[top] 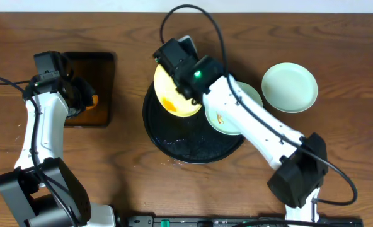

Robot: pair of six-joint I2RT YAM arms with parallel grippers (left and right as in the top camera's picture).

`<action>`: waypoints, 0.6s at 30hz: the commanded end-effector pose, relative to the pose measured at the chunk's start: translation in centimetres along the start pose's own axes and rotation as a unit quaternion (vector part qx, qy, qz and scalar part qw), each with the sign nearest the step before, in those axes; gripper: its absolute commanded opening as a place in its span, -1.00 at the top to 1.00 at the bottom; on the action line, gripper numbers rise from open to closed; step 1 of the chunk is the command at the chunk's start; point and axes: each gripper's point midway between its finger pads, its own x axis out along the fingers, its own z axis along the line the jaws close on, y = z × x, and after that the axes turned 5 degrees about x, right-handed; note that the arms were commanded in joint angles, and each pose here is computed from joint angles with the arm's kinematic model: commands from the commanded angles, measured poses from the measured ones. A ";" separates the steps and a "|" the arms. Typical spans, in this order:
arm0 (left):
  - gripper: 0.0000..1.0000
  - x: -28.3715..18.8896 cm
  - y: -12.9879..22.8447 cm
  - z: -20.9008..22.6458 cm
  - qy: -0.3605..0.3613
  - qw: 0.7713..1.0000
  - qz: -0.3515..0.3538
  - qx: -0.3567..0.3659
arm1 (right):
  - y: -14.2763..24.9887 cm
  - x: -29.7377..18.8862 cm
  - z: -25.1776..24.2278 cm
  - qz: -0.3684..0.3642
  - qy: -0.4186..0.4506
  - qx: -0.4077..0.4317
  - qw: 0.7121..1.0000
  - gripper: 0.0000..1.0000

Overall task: Clean dirty plates on tray and stack at the side
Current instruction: 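Lift the yellow plate with the right gripper and stack it on the light-blue plate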

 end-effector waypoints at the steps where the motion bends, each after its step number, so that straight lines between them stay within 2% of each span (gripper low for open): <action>1: 0.85 0.1 -0.1 0.0 0.003 1.000 0.003 0.008 | -2.8 -3.7 -2.8 -0.074 0.135 -0.066 0.986 0.98; 7: 0.85 0.1 0.0 0.0 0.002 1.000 0.004 0.008 | -4.3 -6.5 -1.6 -0.107 0.190 -0.179 0.959 0.98; 18: 0.85 0.1 0.1 0.1 0.001 1.000 0.006 0.008 | -6.8 -11.3 0.1 -0.148 0.277 -0.283 0.906 0.98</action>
